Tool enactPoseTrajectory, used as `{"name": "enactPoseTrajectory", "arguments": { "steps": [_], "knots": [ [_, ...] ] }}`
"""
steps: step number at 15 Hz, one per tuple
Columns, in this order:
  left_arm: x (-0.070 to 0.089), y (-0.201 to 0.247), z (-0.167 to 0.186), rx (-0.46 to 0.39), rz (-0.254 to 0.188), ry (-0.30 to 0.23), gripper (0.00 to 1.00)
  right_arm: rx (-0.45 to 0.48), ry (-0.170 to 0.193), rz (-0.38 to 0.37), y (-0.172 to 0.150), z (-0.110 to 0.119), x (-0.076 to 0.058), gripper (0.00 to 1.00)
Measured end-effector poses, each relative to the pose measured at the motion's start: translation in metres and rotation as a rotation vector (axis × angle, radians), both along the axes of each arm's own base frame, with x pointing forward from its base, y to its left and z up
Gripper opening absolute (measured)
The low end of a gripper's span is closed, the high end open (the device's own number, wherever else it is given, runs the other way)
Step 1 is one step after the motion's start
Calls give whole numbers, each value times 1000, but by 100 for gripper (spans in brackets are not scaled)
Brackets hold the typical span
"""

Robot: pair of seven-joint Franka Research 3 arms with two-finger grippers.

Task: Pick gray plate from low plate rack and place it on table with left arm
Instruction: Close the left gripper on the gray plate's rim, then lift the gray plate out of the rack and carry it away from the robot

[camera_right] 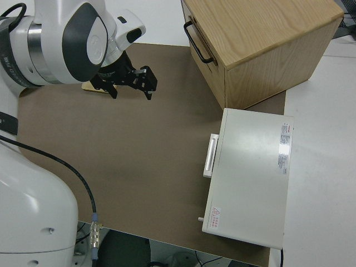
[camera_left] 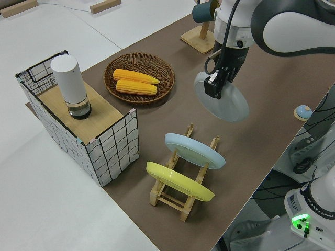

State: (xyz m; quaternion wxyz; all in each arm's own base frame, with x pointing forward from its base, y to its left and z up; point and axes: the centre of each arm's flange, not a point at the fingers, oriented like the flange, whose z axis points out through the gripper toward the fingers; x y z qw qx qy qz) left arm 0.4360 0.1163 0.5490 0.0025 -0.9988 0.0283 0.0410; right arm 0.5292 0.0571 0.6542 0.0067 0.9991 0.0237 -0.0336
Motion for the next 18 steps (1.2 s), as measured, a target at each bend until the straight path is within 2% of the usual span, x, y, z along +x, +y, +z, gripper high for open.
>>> {"name": "enactPoseTrajectory", "arguments": {
  "steps": [4, 7, 10, 13, 18],
  "knots": [
    [-2, -20, 60, -54, 75, -6, 9, 0, 0, 0, 0, 0, 0, 99],
    [-6, -32, 77, -133, 139, 7, 9, 0, 0, 0, 0, 0, 0, 99],
    [-8, -45, 77, -247, 164, 45, 9, 0, 0, 0, 0, 0, 0, 99],
    [-3, -58, 68, -385, 175, 83, 9, 0, 0, 0, 0, 0, 0, 99],
    [14, -75, 25, -462, 175, 185, 9, 0, 0, 0, 0, 0, 0, 99]
  ]
}}
